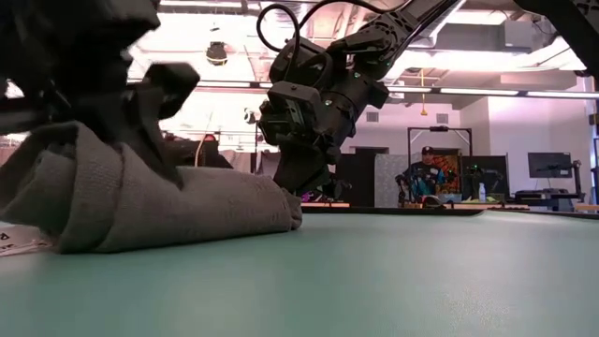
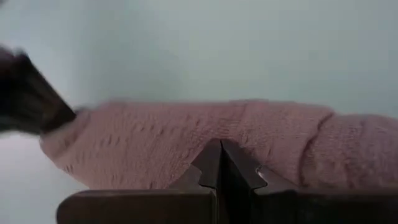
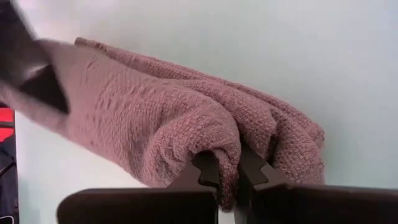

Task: Roll towel
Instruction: Roll the gray towel

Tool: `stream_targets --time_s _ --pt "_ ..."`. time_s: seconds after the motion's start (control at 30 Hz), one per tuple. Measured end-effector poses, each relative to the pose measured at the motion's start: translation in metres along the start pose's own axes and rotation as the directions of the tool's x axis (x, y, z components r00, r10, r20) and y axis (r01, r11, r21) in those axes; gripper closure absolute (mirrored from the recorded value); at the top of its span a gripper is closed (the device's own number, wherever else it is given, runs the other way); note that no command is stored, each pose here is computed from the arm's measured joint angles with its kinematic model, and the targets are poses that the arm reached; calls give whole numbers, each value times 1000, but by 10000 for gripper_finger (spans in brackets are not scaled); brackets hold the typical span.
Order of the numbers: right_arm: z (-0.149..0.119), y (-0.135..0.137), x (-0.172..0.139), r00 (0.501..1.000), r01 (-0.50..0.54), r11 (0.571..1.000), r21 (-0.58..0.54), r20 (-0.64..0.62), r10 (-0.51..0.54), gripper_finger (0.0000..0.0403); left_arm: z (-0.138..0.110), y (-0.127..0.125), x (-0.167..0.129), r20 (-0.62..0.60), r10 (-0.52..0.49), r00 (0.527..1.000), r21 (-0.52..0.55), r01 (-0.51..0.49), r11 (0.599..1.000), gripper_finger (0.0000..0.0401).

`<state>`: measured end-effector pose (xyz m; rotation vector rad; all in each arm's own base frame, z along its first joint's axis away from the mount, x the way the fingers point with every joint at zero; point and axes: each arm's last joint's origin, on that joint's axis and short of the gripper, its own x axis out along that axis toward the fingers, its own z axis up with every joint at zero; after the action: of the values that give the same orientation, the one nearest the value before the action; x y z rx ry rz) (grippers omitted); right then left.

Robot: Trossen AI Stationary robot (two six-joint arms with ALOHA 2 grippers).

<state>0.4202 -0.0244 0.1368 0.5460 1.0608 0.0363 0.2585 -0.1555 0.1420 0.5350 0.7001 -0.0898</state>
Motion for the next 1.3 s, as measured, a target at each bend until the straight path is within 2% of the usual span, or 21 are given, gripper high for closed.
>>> stream_targets --time_s 0.13,0.2,0.37,0.53,0.67,0.8,0.87,0.93,1.03,1.2,1.3 --pt "0 0 0 1000 0 1000 1 -1 0 376 -6 -3 5 -42 -9 999 -58 7 998 401" --pt "0 0 0 1000 2 1000 3 -4 -2 360 -8 -7 6 -49 -31 998 -75 27 997 401" --pt "-3 1 -9 999 6 999 -36 -48 -7 325 -13 -17 9 -78 -51 996 -50 47 998 401" --pt "-12 3 -38 989 66 995 -70 -129 -74 321 -18 -22 7 -119 -56 991 31 60 998 401" --pt "-14 8 -67 974 182 968 -174 -104 -202 320 -19 -22 6 -137 -74 988 95 88 992 401" --pt "-21 14 -83 958 209 941 -267 -137 -252 318 -21 -22 6 -155 -80 985 163 105 981 401" --pt "-17 20 -85 972 197 935 -294 -67 -226 319 -21 -23 6 -156 -81 984 190 110 976 401" --pt "-9 35 -90 990 143 922 -360 49 -134 324 -22 -23 6 -158 -81 984 195 112 974 401" --pt "-2 62 -93 984 103 877 -469 176 -21 344 -22 -22 5 -158 -84 984 195 114 974 401" --pt "-11 85 -72 985 76 807 -585 172 31 390 -22 -22 5 -160 -87 983 241 125 962 401" --pt "-6 91 -63 972 75 780 -621 221 82 389 -22 -21 6 -165 -88 982 273 131 953 401"
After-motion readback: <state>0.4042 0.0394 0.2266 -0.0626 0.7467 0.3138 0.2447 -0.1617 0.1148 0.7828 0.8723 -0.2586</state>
